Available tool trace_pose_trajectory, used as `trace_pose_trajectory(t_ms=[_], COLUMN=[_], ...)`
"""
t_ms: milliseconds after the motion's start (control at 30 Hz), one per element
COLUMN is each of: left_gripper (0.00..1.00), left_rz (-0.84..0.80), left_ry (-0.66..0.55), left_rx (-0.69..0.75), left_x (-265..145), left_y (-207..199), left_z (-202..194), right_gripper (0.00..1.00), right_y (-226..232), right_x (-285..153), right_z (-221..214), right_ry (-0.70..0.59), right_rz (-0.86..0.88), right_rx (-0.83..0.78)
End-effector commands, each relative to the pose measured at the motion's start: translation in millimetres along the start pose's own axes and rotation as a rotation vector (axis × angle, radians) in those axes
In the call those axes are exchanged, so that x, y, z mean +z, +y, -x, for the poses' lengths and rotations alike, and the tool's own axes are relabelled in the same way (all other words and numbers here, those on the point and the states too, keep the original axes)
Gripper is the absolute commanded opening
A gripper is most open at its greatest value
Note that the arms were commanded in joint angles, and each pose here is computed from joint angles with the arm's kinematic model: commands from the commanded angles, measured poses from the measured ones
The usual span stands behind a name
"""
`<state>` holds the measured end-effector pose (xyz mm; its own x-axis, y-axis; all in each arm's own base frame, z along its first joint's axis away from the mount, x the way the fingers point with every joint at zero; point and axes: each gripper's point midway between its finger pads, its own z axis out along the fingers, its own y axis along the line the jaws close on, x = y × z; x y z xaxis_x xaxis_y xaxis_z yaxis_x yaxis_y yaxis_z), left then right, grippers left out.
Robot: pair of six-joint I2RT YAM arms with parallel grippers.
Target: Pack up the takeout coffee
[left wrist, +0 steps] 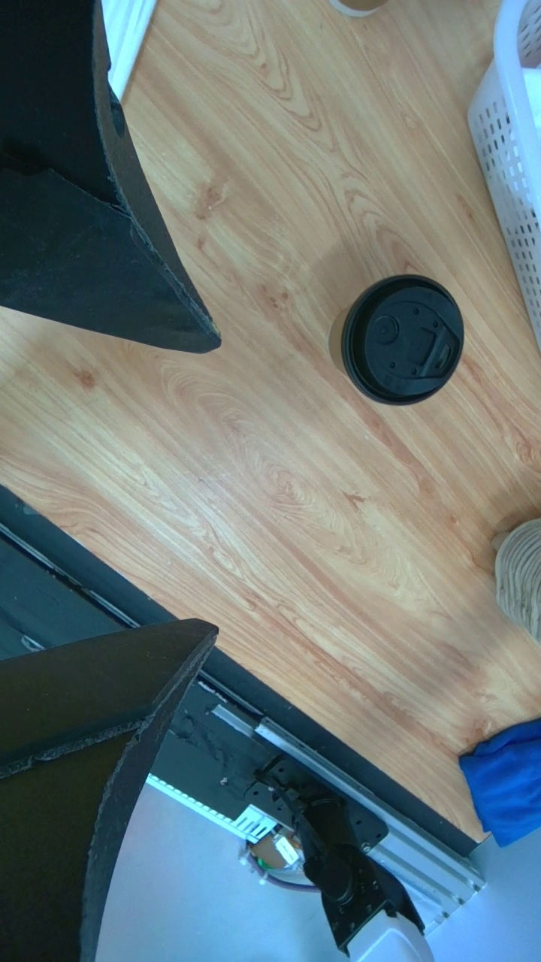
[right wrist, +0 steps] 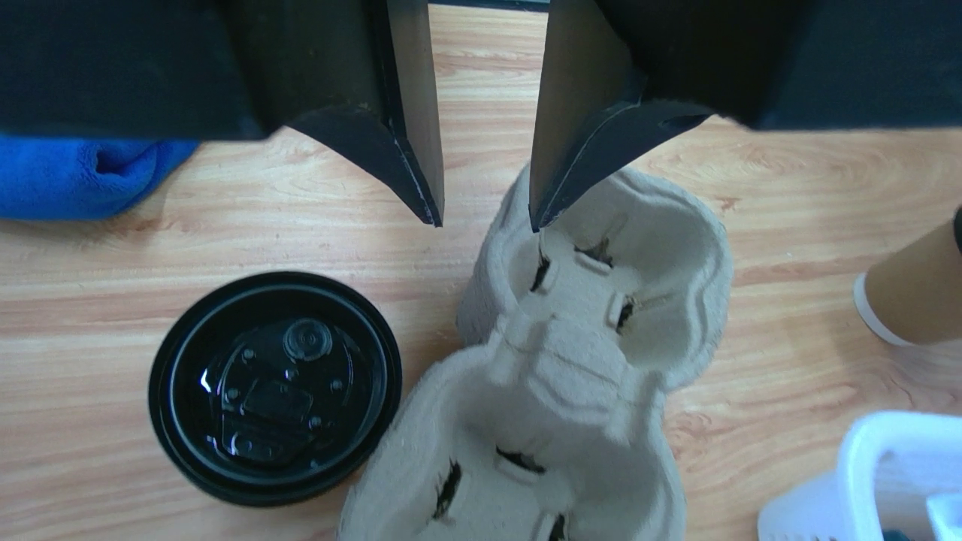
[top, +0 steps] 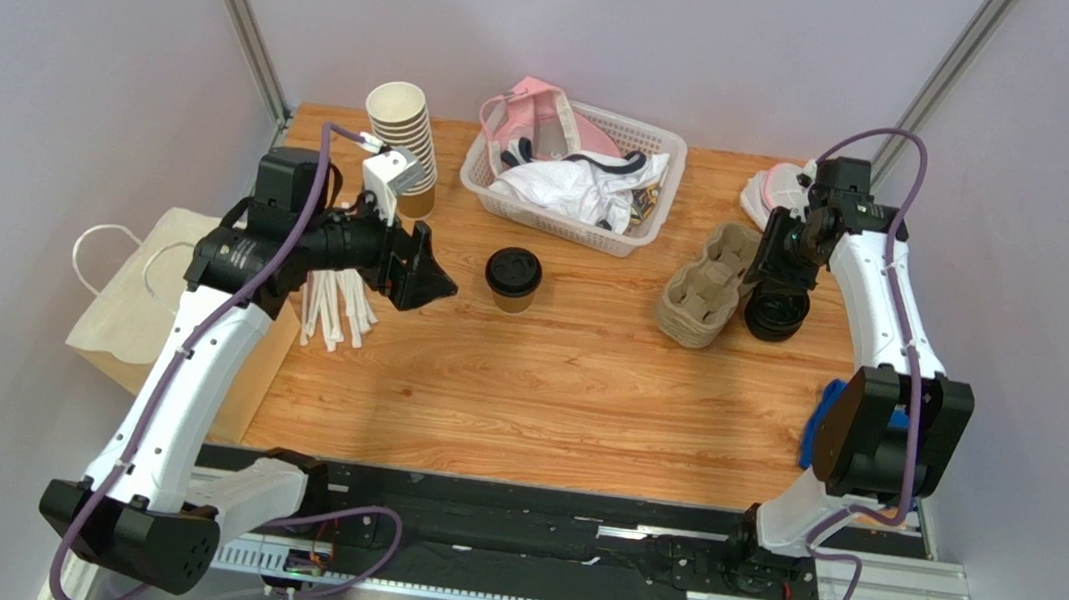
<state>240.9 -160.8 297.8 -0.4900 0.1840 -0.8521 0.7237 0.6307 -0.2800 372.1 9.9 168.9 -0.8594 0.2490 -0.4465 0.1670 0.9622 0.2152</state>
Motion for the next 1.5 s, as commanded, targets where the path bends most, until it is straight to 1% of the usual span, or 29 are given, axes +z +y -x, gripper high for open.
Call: trace_pose_trajectory(t_ms=[0, 233, 733, 900, 933, 1000, 1033, 1100, 1133, 1200, 1333, 1467], left_gripper=[0.97, 0.97, 0.97, 0.96, 0.96, 0.96, 0.96, 0.96, 0.96, 0.96, 0.96, 0.96], left_rz=[0.012, 0.012, 0.003, 0.006, 0.005, 0.004, 0.002, 0.002, 0.002, 0.005, 0.007, 0.006], left_ry=[-0.037, -0.037, -0.042, -0.042, -0.041, -0.045, -0.041, -0.039, -0.040, -0.039, -0.042, -0.045], left_rx=[0.009, -0.006, -0.013, -0.013, -0.014, -0.034, -0.038, -0.042, -0.041, -0.042, -0.039, -0.032], left_x=[4, 8, 17, 17, 17, 18, 18, 19, 19, 19, 18, 18], left_y=[6, 8, 14, 14, 15, 14, 14, 14, 14, 15, 15, 14], left_z=[14, 13, 16, 16, 16, 16, 15, 13, 13, 13, 14, 15], right_gripper=[0.38, 0.37, 0.35, 0.31, 0.29, 0.23, 0.22, 0.15, 0.13, 0.00, 0.00, 0.00], right_y=[10, 20, 16, 18, 18, 18, 18, 20, 20, 20, 21, 24], right_x=[4, 23, 45, 49, 49, 48, 48, 48, 48, 47, 40, 21], right_z=[33, 30, 21, 19, 19, 20, 20, 20, 21, 21, 25, 31], right_ry=[-0.077, -0.033, 0.023, 0.037, 0.034, 0.030, 0.030, 0.032, 0.031, 0.032, 0.014, -0.025], right_rz=[0.013, 0.028, 0.000, 0.011, 0.012, 0.011, 0.011, 0.019, 0.020, 0.022, 0.020, 0.029], right_rx=[0.042, 0.037, 0.038, 0.042, 0.043, 0.042, 0.044, 0.042, 0.042, 0.042, 0.043, 0.037])
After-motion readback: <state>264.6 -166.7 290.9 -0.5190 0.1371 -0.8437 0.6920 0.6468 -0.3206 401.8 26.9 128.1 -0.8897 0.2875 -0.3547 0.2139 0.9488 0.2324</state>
